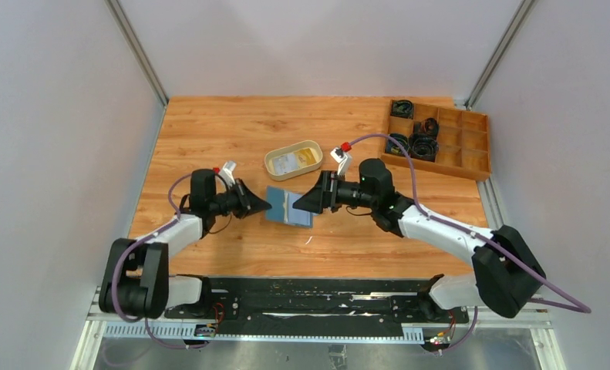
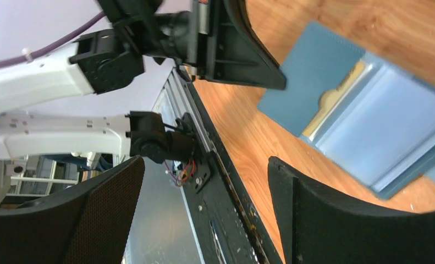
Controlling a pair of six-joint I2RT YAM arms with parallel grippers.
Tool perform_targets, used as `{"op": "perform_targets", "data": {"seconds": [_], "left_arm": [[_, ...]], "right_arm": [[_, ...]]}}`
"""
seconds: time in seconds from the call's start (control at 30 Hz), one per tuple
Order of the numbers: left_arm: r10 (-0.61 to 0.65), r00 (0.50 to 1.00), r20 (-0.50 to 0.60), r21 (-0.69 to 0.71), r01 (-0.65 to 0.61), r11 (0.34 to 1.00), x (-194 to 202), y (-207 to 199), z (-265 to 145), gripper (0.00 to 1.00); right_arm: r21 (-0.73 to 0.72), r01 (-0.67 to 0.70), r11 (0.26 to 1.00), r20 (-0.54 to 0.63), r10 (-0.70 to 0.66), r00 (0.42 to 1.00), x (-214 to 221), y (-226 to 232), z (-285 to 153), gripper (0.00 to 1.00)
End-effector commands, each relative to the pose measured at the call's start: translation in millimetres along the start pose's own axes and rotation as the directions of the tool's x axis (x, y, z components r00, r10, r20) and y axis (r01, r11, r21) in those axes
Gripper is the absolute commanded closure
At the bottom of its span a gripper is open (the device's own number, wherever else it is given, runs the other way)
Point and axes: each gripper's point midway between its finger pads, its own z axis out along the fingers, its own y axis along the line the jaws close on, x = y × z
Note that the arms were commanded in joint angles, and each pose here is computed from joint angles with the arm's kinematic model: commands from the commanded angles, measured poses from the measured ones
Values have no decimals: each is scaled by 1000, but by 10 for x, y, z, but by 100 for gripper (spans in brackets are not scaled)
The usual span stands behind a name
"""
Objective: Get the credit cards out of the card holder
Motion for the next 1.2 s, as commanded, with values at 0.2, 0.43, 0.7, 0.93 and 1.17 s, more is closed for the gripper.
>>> {"op": "perform_targets", "data": {"seconds": [0.2, 0.43, 0.7, 0.93, 1.17], "left_arm": [[219, 956, 198, 91, -240, 966, -931, -1556, -577, 100], [248, 942, 225, 175, -290, 941, -1116, -2125, -780, 100], [280, 930, 239, 181, -326, 928, -1158, -2273, -859, 100], [309, 911, 273, 271, -381, 884, -1165, -2541, -955, 100], [318, 899, 302, 313, -409, 857, -1170, -2709, -1044, 100]], "right_arm": [[-301, 26, 953, 80, -2, 997, -620, 656, 355, 14], [-467, 60, 882, 200, 39, 979, -1142, 866, 218, 14], [-467, 154, 871, 293, -12, 956, -1639, 1005, -88, 14], [-469, 158, 869, 280, -23, 960, -1785, 972, 6, 14], [-474, 153, 867, 275, -19, 961, -1845, 936, 82, 14]]}}
